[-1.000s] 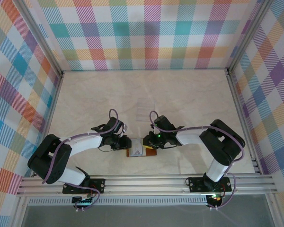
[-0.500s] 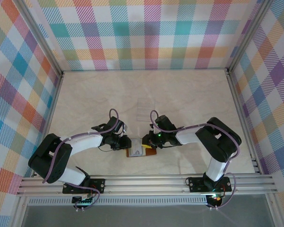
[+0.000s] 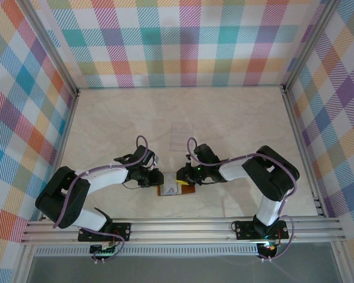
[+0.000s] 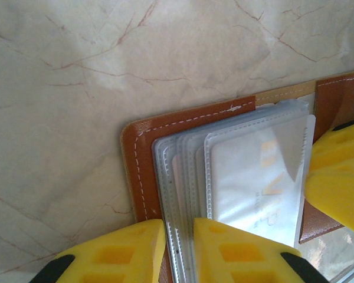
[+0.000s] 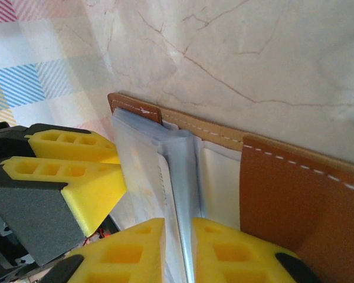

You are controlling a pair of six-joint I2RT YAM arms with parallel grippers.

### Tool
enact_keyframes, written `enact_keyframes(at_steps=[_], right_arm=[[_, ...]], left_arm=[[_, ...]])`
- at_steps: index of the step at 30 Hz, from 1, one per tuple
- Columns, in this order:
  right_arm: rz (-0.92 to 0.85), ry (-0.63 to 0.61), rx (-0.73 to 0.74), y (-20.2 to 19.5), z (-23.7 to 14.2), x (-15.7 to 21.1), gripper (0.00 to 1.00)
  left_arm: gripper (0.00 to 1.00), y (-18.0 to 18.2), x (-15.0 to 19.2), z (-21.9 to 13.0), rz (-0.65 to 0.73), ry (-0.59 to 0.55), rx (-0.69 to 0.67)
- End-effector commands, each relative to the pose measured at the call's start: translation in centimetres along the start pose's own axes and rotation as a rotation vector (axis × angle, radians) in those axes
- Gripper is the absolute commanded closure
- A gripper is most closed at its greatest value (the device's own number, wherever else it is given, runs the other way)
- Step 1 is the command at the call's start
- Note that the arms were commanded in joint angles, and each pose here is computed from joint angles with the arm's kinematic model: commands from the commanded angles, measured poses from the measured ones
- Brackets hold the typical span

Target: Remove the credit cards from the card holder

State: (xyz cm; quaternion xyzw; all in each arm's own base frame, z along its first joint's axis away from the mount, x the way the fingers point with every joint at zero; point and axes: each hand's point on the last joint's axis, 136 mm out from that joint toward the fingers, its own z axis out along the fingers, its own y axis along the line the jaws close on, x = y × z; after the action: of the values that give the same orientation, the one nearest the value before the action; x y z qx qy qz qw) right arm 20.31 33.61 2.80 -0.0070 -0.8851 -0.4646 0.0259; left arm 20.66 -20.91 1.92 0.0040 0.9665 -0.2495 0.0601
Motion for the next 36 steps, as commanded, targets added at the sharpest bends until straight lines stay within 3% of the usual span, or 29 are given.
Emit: enact_keyframes(at_steps=[1, 18, 27, 30, 36], right_arm=[[0.003, 0.067, 0.005, -0.8, 1.0, 1.2, 0.81], [-0.007, -0.008, 0.181, -2.9, -1.0, 0.8, 0.92], [-0.031, 0.024, 0.107, -1.4, -0.3, 0.9, 0.91], [-0.026, 0.038, 0.087, -1.2, 0.2, 1.0, 0.91], [-0.029, 0.052, 0.08, -1.0, 0.6, 1.0, 0.91]], left_arm=[[0.77, 4.4, 4.3, 0.8, -0.051, 0.146, -0.166], [0.77, 5.2, 4.5, 0.5, -0.048, 0.146, -0.209], [0.76, 3.3, 3.4, -1.0, -0.042, 0.094, -0.155], [0.72, 1.7, 2.7, -2.0, -0.042, 0.058, -0.096], [0.55, -0.2, 2.1, -3.4, -0.006, 0.035, -0.076]])
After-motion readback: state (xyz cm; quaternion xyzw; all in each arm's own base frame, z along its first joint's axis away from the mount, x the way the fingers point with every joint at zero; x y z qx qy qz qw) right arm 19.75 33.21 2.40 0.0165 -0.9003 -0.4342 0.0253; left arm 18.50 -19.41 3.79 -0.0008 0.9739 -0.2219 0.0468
